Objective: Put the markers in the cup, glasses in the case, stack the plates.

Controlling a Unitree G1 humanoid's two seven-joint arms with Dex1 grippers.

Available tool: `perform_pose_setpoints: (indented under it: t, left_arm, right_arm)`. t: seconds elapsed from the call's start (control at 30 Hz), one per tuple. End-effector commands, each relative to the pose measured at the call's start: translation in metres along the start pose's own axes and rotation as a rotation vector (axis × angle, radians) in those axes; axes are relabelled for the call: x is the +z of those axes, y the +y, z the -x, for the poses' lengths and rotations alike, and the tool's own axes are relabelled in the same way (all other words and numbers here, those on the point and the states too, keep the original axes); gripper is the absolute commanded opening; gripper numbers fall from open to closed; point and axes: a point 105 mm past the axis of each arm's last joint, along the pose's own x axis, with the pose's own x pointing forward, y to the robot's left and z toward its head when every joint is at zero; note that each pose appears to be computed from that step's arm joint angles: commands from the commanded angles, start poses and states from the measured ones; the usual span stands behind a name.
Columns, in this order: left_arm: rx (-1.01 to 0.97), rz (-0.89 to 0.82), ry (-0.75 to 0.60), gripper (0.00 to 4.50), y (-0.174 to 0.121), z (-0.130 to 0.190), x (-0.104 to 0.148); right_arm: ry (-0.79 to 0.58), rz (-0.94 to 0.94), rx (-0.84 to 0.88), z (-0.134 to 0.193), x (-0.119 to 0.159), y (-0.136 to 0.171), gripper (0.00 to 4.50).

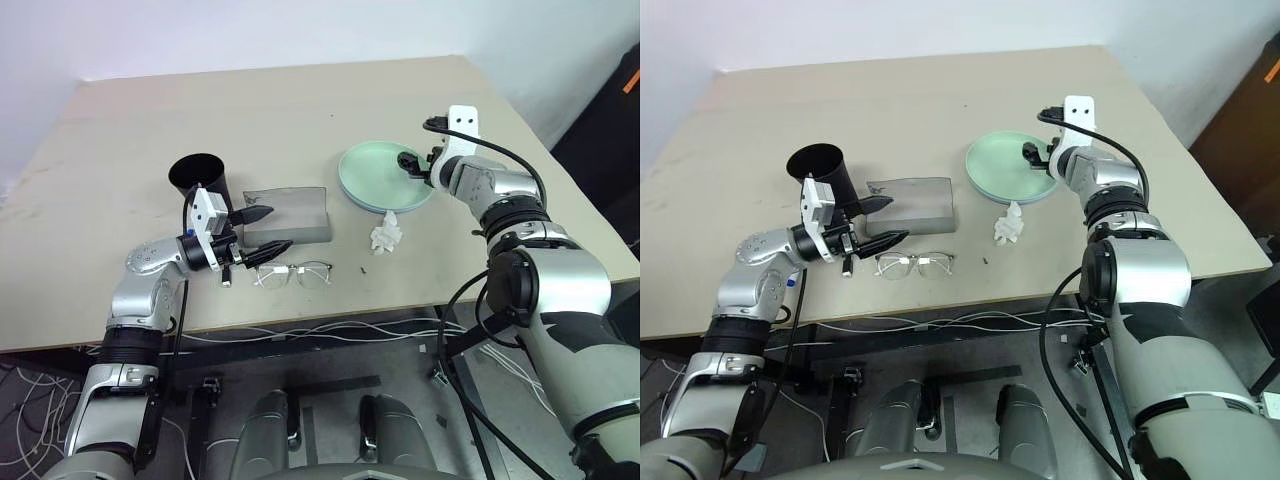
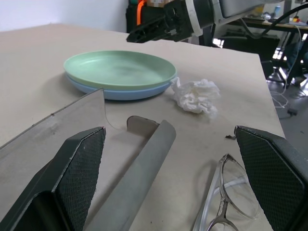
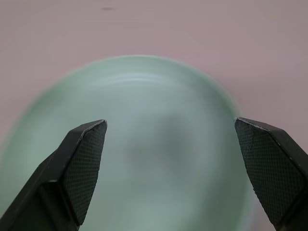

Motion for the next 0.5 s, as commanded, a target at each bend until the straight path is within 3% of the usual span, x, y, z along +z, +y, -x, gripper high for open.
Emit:
perform_pose_setpoints:
  t: [0.03,0.33,0.5]
  left_arm:
    - [0.007,-0.04,-0.021,4.5,0.004,0.003,0.012]
    - [0.026,-0.04,-0.013,4.5,0.006,0.012,0.011]
    - [0.031,-0.037,-0.007,4.5,0.006,0.016,0.008]
  right_arm:
    - [-0.047,0.044,0.246,0.014,0.028,0.031,4.48]
    - [0.102,0.092,0.454,0.07,-0.025,0.058,4.48]
    - [0.153,0.154,0.466,0.084,-0.058,0.05,4.48]
